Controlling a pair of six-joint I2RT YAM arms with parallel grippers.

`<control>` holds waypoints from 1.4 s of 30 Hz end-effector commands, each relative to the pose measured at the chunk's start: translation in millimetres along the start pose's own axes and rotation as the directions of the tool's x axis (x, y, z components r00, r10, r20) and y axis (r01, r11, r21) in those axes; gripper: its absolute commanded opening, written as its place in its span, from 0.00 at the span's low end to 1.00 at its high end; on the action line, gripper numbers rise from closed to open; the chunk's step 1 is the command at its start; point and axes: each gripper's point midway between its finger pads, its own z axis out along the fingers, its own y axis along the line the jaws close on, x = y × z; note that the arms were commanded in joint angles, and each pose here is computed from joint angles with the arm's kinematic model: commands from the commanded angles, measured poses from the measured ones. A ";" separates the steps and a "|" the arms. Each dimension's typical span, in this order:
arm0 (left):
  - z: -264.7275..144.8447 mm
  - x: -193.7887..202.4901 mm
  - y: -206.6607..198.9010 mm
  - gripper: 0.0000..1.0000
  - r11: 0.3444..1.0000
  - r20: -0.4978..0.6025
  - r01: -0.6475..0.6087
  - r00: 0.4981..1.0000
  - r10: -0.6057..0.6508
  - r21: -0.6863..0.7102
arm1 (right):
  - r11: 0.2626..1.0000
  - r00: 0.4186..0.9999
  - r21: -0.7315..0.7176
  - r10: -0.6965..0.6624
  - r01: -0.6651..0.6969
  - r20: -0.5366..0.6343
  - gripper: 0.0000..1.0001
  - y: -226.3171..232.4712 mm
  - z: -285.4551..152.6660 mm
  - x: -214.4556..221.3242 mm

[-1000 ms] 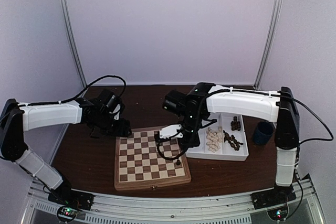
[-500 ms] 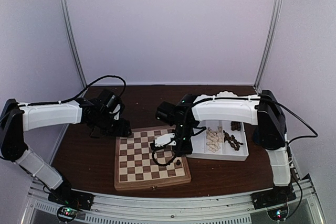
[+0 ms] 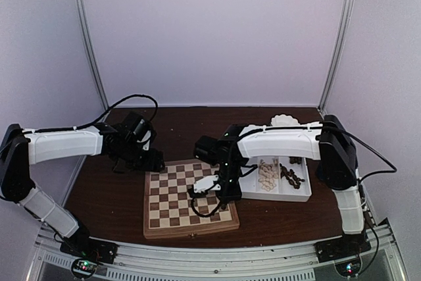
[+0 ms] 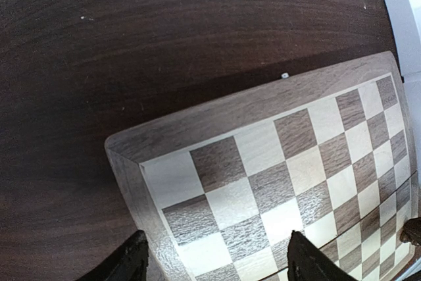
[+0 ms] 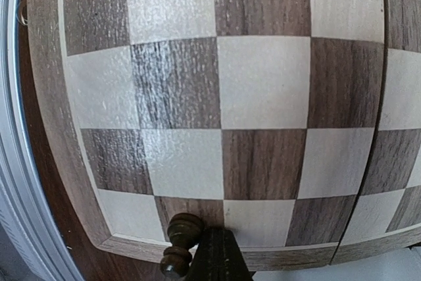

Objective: Set up the chess pieces on the board
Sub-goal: Adjust the pawn at a7, then pick up the pawn from the storage box.

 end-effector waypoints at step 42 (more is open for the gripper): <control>-14.2 -36.9 -32.0 0.71 0.991 0.093 -0.028 0.996 0.016 0.129 | 0.767 0.777 0.123 0.626 -0.630 0.073 0.31 -83.4 -66.6 250.5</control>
